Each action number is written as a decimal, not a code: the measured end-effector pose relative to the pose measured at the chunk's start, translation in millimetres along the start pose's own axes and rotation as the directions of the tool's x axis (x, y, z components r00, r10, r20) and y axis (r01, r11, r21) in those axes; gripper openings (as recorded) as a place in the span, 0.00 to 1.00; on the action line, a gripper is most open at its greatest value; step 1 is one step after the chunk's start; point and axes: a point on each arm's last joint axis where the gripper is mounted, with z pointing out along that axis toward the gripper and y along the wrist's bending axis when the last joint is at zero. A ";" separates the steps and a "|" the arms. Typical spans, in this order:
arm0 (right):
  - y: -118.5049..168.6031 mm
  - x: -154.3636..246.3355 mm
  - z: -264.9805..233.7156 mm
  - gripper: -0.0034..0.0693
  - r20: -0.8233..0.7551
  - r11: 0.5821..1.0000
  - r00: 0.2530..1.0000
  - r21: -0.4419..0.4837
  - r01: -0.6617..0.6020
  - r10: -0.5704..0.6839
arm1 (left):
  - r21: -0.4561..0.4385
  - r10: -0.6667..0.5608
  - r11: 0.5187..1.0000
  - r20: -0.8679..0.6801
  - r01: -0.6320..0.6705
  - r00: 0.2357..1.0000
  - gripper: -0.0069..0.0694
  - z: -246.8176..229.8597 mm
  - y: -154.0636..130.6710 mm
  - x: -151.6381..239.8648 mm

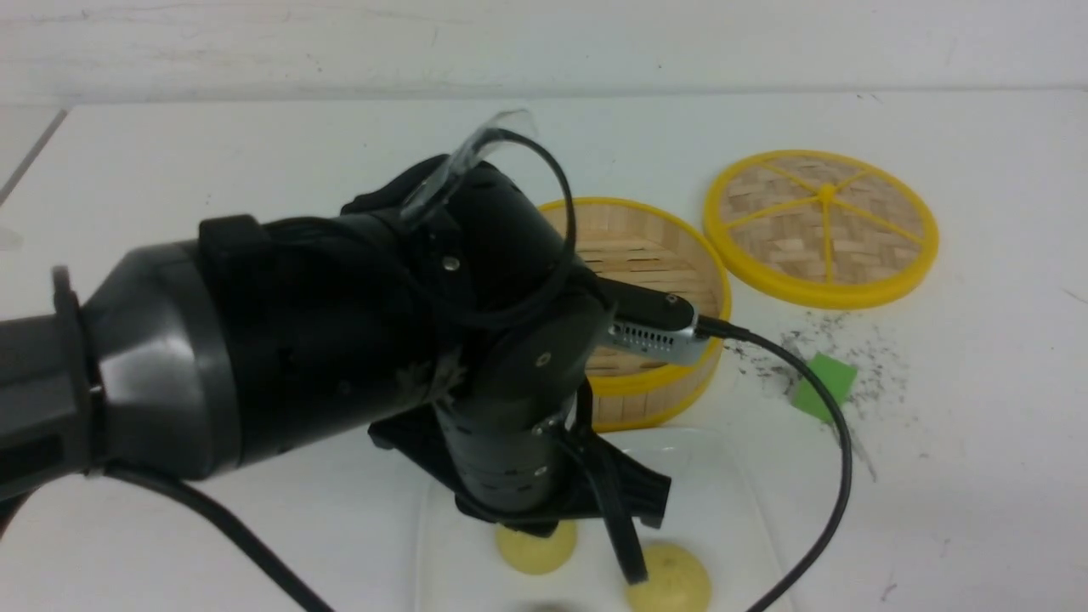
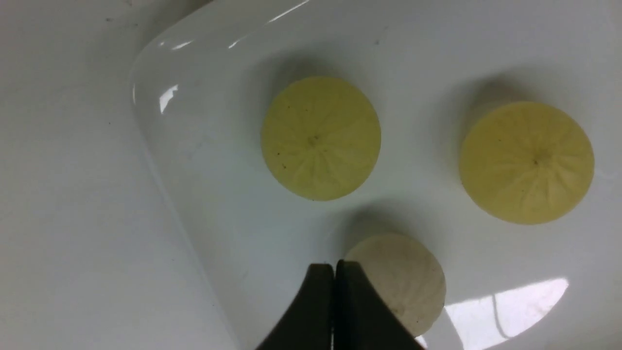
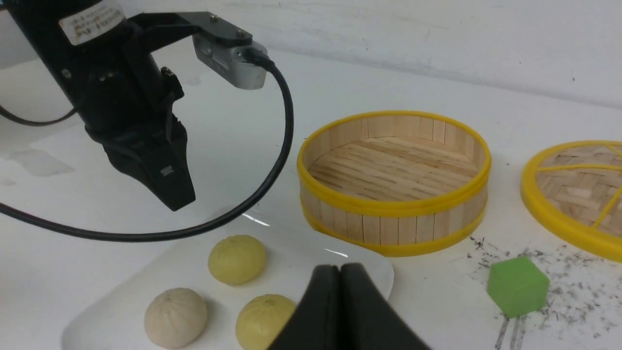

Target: Put the steamed buns into the plate on the white tablecloth.

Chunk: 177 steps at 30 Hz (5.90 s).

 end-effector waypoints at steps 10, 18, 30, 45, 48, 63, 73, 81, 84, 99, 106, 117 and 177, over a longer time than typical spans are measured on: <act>-0.1 -0.1 0.0 0.05 0.001 1.000 1.000 0.001 0.003 -0.003 | 0.016 0.000 1.000 0.020 0.000 1.000 0.12 0.0 -1.5 -1.8; -0.1 -0.1 0.0 0.07 0.001 1.000 1.000 0.001 0.003 -0.003 | 0.011 0.006 1.000 0.029 -0.006 1.000 0.13 0.0 -1.0 -2.7; -3.7 11.8 4.9 0.08 -0.029 0.999 1.000 0.052 -0.003 0.005 | 0.002 0.013 1.000 0.037 -0.013 0.999 0.14 -0.1 -0.3 -3.4; -38.1 90.7 13.8 0.11 -0.092 0.841 0.985 0.536 -0.076 0.148 | -0.030 0.043 0.999 0.074 -0.041 0.996 0.14 -0.3 2.4 -6.8; -40.2 90.7 12.5 0.12 -0.078 0.815 0.985 0.574 -0.084 0.157 | -0.031 0.046 0.999 0.082 -0.043 0.996 0.14 -1.6 3.0 -7.3; -43.0 90.6 10.5 0.15 -0.060 0.774 0.984 0.626 -0.094 0.168 | -0.027 0.089 0.996 0.285 -0.084 0.955 0.11 -126.7 67.0 38.6; -43.0 90.6 10.5 0.17 -0.060 0.774 0.984 0.626 -0.094 0.168 | 0.050 0.018 0.998 0.443 -0.044 0.896 0.11 -170.1 115.7 97.5; -43.0 90.3 10.5 0.19 -0.044 0.771 0.982 0.626 -0.115 0.182 | 0.112 -0.109 0.991 0.358 0.074 0.927 0.11 -120.1 129.1 142.0; -43.1 90.4 10.6 0.19 -0.019 0.763 0.977 0.627 -0.154 0.212 | 0.187 -0.168 0.976 0.353 0.107 0.920 0.11 -114.3 129.7 152.1; -43.0 90.9 10.5 0.22 0.006 0.752 0.968 0.629 -0.198 0.250 | 0.430 -0.205 0.895 0.636 -0.121 0.744 0.11 -53.9 107.3 156.1; -43.0 90.9 10.5 0.23 0.006 0.752 0.968 0.629 -0.198 0.250 | 0.496 -0.250 0.816 0.765 -0.295 0.594 0.12 -72.7 96.1 148.4; -43.0 90.9 10.5 0.25 0.006 0.752 0.968 0.629 -0.199 0.251 | 0.475 -0.227 0.836 0.754 -0.273 0.616 0.12 -68.1 98.0 149.5; -43.0 90.9 10.5 0.35 0.006 0.752 0.968 0.629 -0.198 0.250 | -0.008 -0.248 0.884 0.840 0.468 0.483 0.19 26.8 186.1 240.7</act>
